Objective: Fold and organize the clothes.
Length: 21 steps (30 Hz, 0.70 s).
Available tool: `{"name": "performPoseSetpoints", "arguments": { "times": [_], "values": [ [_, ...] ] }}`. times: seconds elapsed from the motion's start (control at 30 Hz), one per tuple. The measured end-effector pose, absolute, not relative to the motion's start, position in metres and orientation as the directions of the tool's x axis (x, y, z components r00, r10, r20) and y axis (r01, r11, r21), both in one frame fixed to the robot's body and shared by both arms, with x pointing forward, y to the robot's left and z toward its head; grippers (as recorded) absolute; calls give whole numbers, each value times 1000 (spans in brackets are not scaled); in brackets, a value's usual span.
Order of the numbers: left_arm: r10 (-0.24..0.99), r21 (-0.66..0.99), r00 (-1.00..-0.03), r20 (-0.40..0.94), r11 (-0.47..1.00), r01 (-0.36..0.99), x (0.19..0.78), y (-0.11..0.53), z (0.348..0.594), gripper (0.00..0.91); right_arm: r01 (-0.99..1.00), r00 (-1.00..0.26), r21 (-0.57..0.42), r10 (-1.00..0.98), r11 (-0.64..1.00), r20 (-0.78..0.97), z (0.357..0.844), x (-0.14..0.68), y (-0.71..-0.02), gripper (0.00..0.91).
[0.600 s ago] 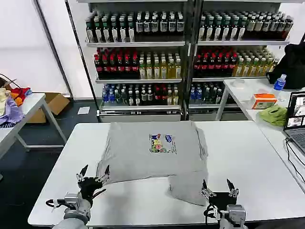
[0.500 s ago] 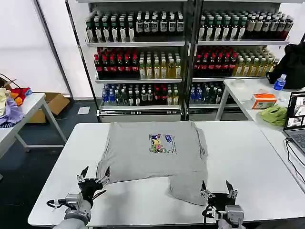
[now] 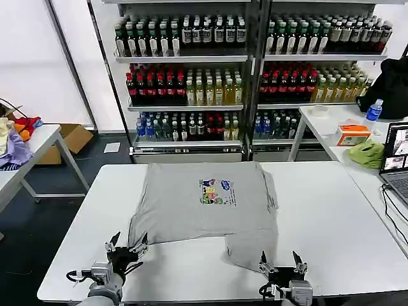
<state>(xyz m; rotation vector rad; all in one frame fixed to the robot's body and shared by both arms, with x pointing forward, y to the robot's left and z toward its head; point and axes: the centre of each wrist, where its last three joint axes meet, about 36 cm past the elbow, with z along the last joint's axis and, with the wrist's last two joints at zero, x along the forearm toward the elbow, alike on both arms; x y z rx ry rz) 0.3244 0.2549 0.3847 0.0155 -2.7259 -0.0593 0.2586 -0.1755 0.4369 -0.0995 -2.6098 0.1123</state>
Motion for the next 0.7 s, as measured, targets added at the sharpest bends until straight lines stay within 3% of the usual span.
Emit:
{"name": "performPoseSetpoints", "arguments": {
  "times": [0.7],
  "values": [
    [-21,27,-901,434,1000,-11,327,257,372,907,46,-844,-89,86,995,529,414,265,-166,907]
  ]
}}
